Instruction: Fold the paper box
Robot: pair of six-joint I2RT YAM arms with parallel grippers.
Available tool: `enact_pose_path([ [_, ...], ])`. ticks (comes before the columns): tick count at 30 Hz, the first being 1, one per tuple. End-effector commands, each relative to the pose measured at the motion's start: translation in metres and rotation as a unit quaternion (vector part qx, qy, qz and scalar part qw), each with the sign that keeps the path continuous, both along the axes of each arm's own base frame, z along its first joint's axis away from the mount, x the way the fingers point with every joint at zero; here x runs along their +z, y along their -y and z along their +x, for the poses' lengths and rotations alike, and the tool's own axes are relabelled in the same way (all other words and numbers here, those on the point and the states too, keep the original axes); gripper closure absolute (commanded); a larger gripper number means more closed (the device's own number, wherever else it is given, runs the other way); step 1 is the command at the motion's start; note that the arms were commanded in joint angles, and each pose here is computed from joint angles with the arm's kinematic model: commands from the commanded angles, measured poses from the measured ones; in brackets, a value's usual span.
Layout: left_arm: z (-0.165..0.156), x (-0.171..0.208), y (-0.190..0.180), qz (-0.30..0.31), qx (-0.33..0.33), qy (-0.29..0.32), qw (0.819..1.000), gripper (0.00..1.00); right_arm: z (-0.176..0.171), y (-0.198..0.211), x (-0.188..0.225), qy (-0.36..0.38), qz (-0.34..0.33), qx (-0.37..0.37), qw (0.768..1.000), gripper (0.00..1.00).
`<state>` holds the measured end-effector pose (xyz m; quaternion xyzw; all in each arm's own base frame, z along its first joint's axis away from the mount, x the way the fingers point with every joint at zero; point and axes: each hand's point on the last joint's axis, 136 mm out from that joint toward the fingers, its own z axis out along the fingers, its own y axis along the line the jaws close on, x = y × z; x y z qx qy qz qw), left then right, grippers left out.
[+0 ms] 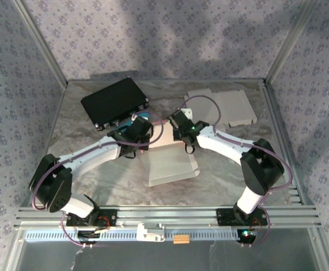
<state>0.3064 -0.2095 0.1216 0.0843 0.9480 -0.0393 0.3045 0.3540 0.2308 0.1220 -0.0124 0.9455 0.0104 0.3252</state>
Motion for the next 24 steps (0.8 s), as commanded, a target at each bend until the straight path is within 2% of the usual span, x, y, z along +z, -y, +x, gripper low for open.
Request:
enact_pose_path([
  [1,-0.04,-0.018,0.004,-0.016,0.013,-0.142,0.99,1.0,-0.05,0.019,-0.024,-0.134,-0.024,-0.063,0.989,1.0],
  [4,-0.047,-0.018,0.013,-0.028,0.011,-0.186,0.982,1.0,-0.062,0.016,-0.03,-0.165,-0.022,-0.062,0.984,1.0],
  [15,-0.046,-0.038,0.024,-0.043,0.002,-0.28,0.959,1.0,-0.096,0.02,-0.058,-0.224,-0.084,-0.053,0.97,1.0],
  [20,-0.047,-0.045,0.029,-0.047,-0.017,-0.287,0.957,1.0,-0.1,0.007,-0.069,-0.219,-0.061,-0.034,0.973,1.0],
  [24,-0.05,-0.055,0.024,-0.025,-0.028,-0.298,0.954,1.0,-0.091,-0.001,-0.07,-0.208,-0.04,-0.013,0.977,1.0],
])
